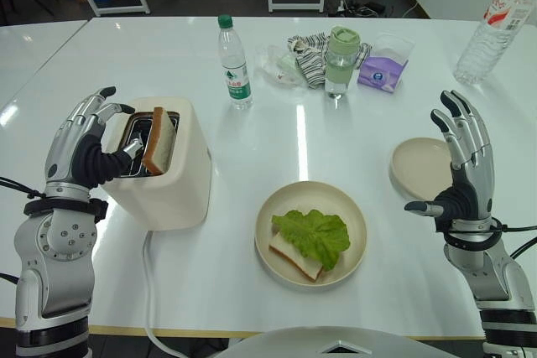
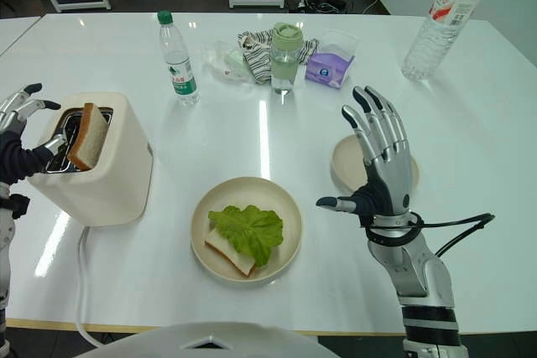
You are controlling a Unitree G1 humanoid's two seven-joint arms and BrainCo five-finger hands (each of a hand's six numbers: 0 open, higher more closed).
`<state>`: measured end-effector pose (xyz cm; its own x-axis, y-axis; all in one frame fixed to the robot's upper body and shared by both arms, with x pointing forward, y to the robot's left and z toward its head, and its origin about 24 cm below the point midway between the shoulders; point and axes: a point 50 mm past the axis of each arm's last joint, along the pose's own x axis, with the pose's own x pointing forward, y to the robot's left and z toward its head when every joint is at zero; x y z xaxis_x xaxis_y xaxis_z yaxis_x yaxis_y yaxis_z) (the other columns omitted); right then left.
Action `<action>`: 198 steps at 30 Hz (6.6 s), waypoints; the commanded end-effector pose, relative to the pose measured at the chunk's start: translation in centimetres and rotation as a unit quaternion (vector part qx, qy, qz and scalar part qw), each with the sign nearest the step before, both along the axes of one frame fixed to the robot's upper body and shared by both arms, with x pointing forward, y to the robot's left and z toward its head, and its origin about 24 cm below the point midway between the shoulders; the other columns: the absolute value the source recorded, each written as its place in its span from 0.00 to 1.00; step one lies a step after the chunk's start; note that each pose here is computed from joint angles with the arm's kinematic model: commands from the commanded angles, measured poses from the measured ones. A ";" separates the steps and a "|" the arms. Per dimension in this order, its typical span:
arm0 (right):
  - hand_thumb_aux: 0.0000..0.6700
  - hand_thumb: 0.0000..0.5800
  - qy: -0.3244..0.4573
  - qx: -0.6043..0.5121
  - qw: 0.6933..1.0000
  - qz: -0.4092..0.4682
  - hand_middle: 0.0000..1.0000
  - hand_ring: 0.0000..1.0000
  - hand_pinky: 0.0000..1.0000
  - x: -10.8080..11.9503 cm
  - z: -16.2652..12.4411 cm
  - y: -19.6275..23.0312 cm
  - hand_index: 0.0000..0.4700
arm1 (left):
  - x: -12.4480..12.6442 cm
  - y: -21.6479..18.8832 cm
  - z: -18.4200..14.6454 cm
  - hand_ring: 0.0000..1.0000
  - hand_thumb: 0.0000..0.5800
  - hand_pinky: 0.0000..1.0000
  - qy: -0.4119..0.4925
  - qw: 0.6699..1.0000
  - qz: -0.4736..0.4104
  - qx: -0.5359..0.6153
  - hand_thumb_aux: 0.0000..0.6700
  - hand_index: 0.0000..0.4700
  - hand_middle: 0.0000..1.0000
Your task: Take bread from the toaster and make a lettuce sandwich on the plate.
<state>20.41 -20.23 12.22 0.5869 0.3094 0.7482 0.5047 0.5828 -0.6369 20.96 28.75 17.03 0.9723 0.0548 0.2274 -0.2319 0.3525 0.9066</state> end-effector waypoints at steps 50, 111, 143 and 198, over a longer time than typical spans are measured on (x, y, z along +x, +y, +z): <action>0.00 0.00 0.005 -0.014 1.000 -0.025 0.00 0.00 0.00 -0.6 -0.6 -0.4 0.00 | 0.3 -0.2 -3.5 0.00 1.00 0.00 0.107 0.993 -0.002 0.048 1.00 1.00 0.00; 0.00 0.00 0.032 -0.030 0.999 0.000 0.00 0.00 0.00 2.8 -0.9 -0.7 0.00 | 2.1 -11.3 0.7 1.00 1.00 1.00 0.017 0.926 -0.307 -0.221 1.00 1.00 1.00; 0.00 0.00 0.095 -0.094 0.987 0.092 0.00 0.00 0.00 3.1 -1.0 0.2 0.00 | 0.4 -17.1 -6.8 1.00 1.00 1.00 -0.026 0.929 -0.370 0.011 1.00 1.00 1.00; 0.00 0.00 0.240 -0.300 0.895 0.229 0.00 0.00 0.00 1.6 -5.0 2.9 0.00 | -1.0 -17.8 -10.1 1.00 1.00 1.00 -0.243 0.834 -0.433 0.241 1.00 1.00 1.00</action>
